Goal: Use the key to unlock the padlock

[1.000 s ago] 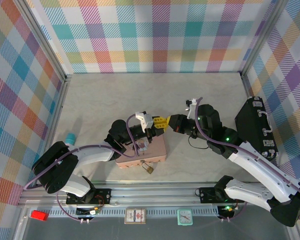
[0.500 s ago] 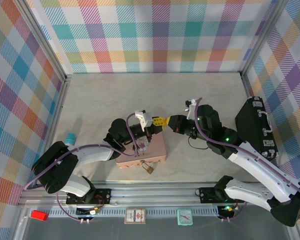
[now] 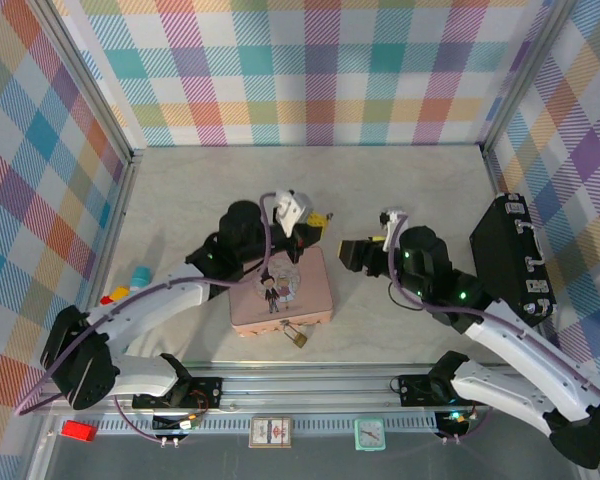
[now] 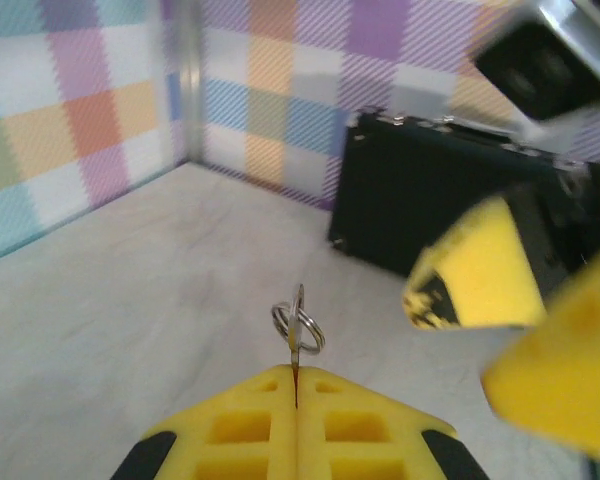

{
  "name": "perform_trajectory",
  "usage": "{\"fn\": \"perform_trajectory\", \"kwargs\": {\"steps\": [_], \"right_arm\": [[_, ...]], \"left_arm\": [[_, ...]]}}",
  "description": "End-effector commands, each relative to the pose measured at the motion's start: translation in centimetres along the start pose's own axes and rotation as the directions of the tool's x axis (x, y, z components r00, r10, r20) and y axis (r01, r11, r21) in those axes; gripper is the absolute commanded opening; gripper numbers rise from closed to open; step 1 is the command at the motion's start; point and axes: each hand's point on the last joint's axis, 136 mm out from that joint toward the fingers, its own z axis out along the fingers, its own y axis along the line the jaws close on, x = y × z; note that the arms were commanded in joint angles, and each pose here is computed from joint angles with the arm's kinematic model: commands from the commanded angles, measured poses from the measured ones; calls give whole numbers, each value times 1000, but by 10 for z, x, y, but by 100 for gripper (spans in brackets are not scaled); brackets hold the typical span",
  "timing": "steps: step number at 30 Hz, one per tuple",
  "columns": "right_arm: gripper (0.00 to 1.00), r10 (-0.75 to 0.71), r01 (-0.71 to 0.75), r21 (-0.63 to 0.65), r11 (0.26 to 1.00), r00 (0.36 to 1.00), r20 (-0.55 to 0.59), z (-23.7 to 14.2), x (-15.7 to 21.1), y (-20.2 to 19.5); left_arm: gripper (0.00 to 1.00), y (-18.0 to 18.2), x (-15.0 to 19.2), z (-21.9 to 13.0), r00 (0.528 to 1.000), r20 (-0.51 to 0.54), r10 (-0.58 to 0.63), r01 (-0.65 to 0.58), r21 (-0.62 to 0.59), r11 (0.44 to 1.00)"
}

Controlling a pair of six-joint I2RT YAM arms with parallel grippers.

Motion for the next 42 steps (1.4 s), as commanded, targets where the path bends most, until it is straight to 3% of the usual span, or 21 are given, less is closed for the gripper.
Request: {"fn": "perform_trajectory", "kwargs": {"steps": [1, 7, 13, 17, 21, 23, 36, 42], "right_arm": [[77, -373, 382, -55, 923, 919, 127, 5, 3, 7], [79, -454, 479, -294, 827, 878, 152, 6, 33, 41], [76, -424, 448, -509, 735, 889, 172, -2, 69, 63], [73, -363, 414, -633, 654, 906, 218, -15, 82, 79], [69, -351, 379, -711, 592, 916, 196, -21, 89, 91], [66, -350, 368, -723, 584, 919, 185, -20, 90, 92], [51, -323, 356, -745, 564, 925, 198, -20, 89, 96], [42, -323, 349, -770, 534, 926, 195, -25, 90, 102]], "left_arm": [[0, 21, 48, -42, 914, -393, -106, 32, -190, 981], [0, 0, 65, -99, 726, -678, -111, 15, -145, 989], [0, -16, 78, -133, 499, -865, 48, -108, -6, 994], [0, -43, 79, -128, 496, -850, 177, -108, 141, 984], [0, -57, 92, -122, 424, -862, 278, -128, 247, 960], [0, -62, 95, -115, 410, -859, 306, -124, 280, 952], [0, -101, 94, -88, 502, -756, 420, -47, 461, 886], [0, -104, 94, -87, 501, -748, 435, -42, 481, 876]]}}
